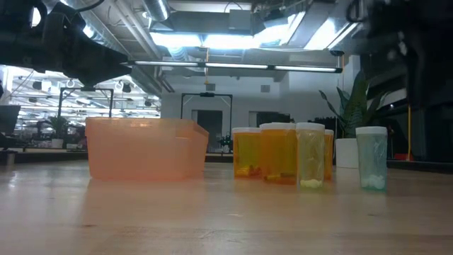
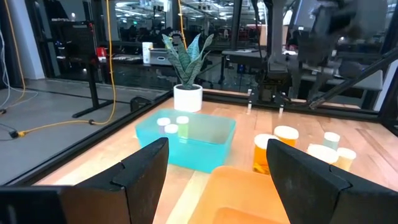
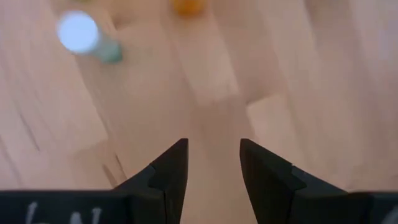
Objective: Pick and place medicine bottles into bin by pill shape (circle, oval)
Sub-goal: Put the small blue medicine bottle into the blue bin
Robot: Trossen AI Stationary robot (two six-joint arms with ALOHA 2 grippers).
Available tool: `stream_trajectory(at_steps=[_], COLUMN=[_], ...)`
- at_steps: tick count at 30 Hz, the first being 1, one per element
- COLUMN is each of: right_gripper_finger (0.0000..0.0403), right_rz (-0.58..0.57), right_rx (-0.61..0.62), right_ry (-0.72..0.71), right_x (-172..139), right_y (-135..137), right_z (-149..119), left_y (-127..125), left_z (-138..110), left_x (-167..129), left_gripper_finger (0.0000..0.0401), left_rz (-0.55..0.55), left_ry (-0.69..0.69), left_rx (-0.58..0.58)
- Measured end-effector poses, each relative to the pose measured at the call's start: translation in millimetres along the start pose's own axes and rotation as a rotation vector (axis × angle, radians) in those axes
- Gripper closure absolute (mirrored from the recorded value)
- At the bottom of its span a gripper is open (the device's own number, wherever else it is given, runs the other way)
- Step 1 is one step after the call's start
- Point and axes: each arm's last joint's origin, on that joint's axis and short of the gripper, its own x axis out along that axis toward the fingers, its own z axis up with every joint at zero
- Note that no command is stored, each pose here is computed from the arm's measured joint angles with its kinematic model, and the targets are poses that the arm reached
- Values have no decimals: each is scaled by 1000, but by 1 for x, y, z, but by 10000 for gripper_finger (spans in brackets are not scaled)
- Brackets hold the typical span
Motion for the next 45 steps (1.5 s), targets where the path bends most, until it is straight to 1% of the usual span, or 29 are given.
stream_trajectory(at_steps=[3, 6, 11, 14, 18, 22, 28, 32, 35, 42, 45], right_gripper_finger=[256, 256, 256, 256, 256, 256, 256, 256, 256, 256, 256], right_rz=[26, 82, 191, 239, 316, 316, 268, 274, 276, 262, 267], right_rx=[24, 22, 27, -18, -133, -233, -308, -373, -393, -374, -390], right_ry=[29, 42, 20, -26, -140, -198, -151, -169, -180, -218, -237], right_x=[16, 28, 38, 37, 36, 44, 64, 72, 76, 80, 79], right_y=[2, 5, 11, 16, 26, 34, 40, 43, 44, 38, 38], right_z=[-12, -19, -21, -17, -8, -3, -3, 2, 5, 17, 19], left_y=[0, 0, 0, 0, 0, 0, 0, 0, 0, 0, 0], left_z=[0, 0, 0, 0, 0, 0, 0, 0, 0, 0, 0], left_x=[0, 0, 0, 0, 0, 0, 0, 0, 0, 0, 0], left_gripper_finger=[138, 138, 138, 138, 138, 138, 138, 138, 138, 138, 138], left_rz=[0, 0, 0, 0, 0, 0, 0, 0, 0, 0, 1], left_ry=[0, 0, 0, 0, 0, 0, 0, 0, 0, 2, 3], left_rx=[-6, -6, -5, -5, -4, -1, -1, -1, -1, 0, 0])
